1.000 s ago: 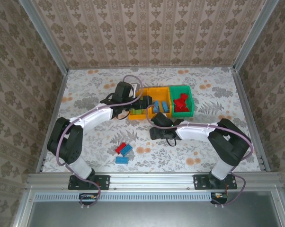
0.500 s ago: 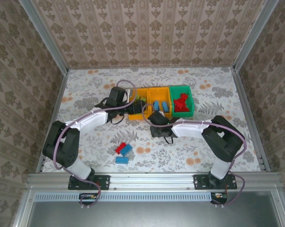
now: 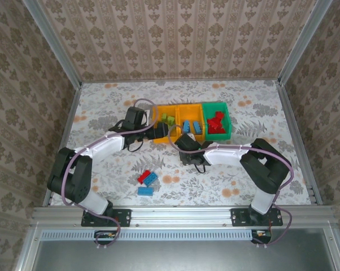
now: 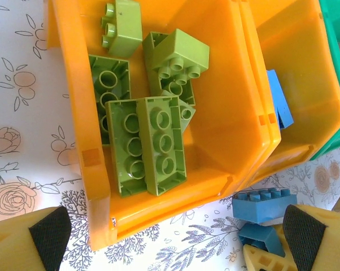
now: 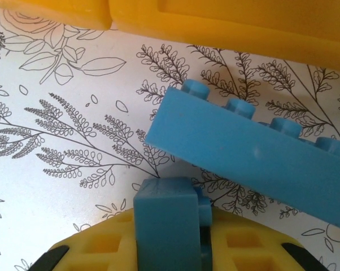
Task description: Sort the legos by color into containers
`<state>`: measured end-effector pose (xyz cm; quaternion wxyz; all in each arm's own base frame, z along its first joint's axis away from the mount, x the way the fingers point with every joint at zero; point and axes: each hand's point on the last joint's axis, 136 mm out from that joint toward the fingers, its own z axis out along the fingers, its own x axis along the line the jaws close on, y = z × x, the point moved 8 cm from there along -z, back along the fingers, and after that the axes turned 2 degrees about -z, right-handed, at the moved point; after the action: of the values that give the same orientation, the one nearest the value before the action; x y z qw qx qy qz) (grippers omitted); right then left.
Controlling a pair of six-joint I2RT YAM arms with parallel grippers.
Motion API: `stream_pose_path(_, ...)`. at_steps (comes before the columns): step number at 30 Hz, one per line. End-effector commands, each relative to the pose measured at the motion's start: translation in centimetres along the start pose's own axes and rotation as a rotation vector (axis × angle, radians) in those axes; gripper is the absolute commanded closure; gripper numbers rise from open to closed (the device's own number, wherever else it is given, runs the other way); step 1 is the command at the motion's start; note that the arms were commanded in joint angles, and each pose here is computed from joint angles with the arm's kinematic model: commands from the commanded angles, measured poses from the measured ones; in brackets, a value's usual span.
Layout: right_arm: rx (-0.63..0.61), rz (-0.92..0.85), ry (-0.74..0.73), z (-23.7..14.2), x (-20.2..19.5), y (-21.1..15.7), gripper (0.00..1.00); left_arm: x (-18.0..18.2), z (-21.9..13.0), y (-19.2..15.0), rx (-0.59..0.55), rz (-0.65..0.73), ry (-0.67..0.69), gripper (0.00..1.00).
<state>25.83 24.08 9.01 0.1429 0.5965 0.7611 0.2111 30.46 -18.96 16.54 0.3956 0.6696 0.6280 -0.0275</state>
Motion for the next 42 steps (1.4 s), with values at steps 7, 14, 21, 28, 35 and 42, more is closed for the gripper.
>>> stream_pose_path(7,-0.027,0.019,0.066,-2.1,0.6,0.5,0.84,1.0,-0.3,-0.8,0.011,0.013,0.030,0.00)
stream_pose_path(14,-0.087,0.023,0.104,-4.4,0.6,2.2,0.85,1.1,-0.9,-0.9,0.002,0.018,0.038,0.00)
stream_pose_path(21,-0.164,0.077,0.176,-6.4,-0.6,5.4,0.85,1.4,-1.5,-1.3,-0.008,0.018,0.047,0.00)
stream_pose_path(28,-0.217,0.203,0.221,-6.3,-3.5,9.0,0.85,1.5,-1.6,-1.7,0.000,0.014,0.043,0.00)
stream_pose_path(35,-0.198,0.296,0.155,-4.4,-6.0,12.1,0.85,1.6,-1.8,-2.0,0.000,0.012,0.036,0.00)
stream_pose_path(42,-0.123,0.303,0.037,-2.1,-6.7,14.5,0.64,1.7,-2.0,-2.3,0.002,0.010,0.039,0.00)
